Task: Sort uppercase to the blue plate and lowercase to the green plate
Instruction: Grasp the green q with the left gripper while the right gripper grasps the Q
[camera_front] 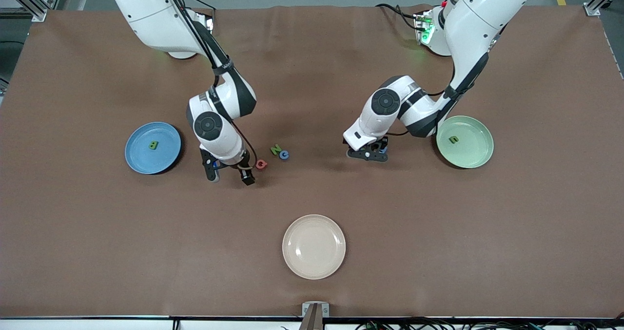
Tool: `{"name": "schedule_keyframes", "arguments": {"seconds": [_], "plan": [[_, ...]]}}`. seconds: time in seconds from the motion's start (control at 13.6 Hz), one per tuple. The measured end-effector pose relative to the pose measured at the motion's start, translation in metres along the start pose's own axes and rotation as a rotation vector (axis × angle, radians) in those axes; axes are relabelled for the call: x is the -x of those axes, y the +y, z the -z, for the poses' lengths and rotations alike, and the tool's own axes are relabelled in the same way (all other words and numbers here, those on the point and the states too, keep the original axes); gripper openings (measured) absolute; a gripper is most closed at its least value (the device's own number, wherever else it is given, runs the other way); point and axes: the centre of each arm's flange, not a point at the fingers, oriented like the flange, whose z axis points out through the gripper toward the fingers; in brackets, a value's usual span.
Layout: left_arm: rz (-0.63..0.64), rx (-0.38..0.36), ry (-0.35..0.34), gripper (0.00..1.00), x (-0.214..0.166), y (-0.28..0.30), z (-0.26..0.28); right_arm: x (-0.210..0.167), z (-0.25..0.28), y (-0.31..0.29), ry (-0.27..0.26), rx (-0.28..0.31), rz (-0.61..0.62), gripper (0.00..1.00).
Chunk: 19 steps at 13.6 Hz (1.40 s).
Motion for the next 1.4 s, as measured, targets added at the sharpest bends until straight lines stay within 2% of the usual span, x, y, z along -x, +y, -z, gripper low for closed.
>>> {"name": "schedule_keyframes", "arguments": {"seconds": [0.07,0.15,0.22,0.59,0.66,0.74,0.81,0.88,0.96,1.03,1.1,1.18,1.25,1.4], "plan": [[-0.001,-0.006,0.002,0.78,0.0,0.0,-0.001,0.008,-0.003,-0.002,-0.001,-0.001,-0.01,0.92],[-0.004,-0.012,0.005,0.72,0.0,-0.002,-0.002,0.015,-0.006,-0.003,-0.001,0.0,-0.014,0.92],[-0.002,-0.019,0.008,0.71,0.0,-0.002,-0.004,0.02,-0.007,-0.002,-0.001,0.001,-0.012,0.9],[0.007,-0.021,0.014,0.63,-0.005,-0.002,-0.008,0.028,-0.017,0.002,0.003,0.024,-0.003,0.85],[0.007,-0.022,0.016,0.57,-0.006,-0.002,-0.008,0.029,-0.017,0.003,0.003,0.026,-0.001,0.79],[0.009,-0.021,0.017,0.56,-0.006,-0.002,-0.007,0.031,-0.017,0.003,0.003,0.026,0.001,0.79],[0.015,-0.022,0.018,0.48,-0.007,-0.002,-0.006,0.032,-0.017,0.003,0.003,0.025,0.001,0.76],[0.025,-0.021,0.018,0.48,-0.008,-0.002,-0.006,0.032,-0.017,0.003,0.003,0.025,0.002,0.75],[0.029,-0.022,0.02,0.41,-0.008,-0.002,-0.006,0.033,-0.017,0.003,0.003,0.024,0.004,0.74],[0.03,-0.022,0.02,0.36,-0.009,-0.002,-0.005,0.034,-0.016,0.002,0.002,0.023,0.005,0.69],[0.03,-0.023,0.02,0.36,-0.009,-0.002,-0.005,0.034,-0.016,0.002,0.002,0.023,0.005,0.69],[0.031,-0.023,0.02,0.3,-0.009,-0.002,-0.005,0.035,-0.015,0.002,0.002,0.022,0.006,0.61],[0.031,-0.023,0.021,0.3,-0.009,-0.002,-0.005,0.035,-0.013,0.001,0.002,0.025,0.007,0.52],[0.031,-0.023,0.021,0.3,-0.01,-0.002,-0.005,0.035,-0.013,0.001,0.004,0.029,0.01,0.5]]}}
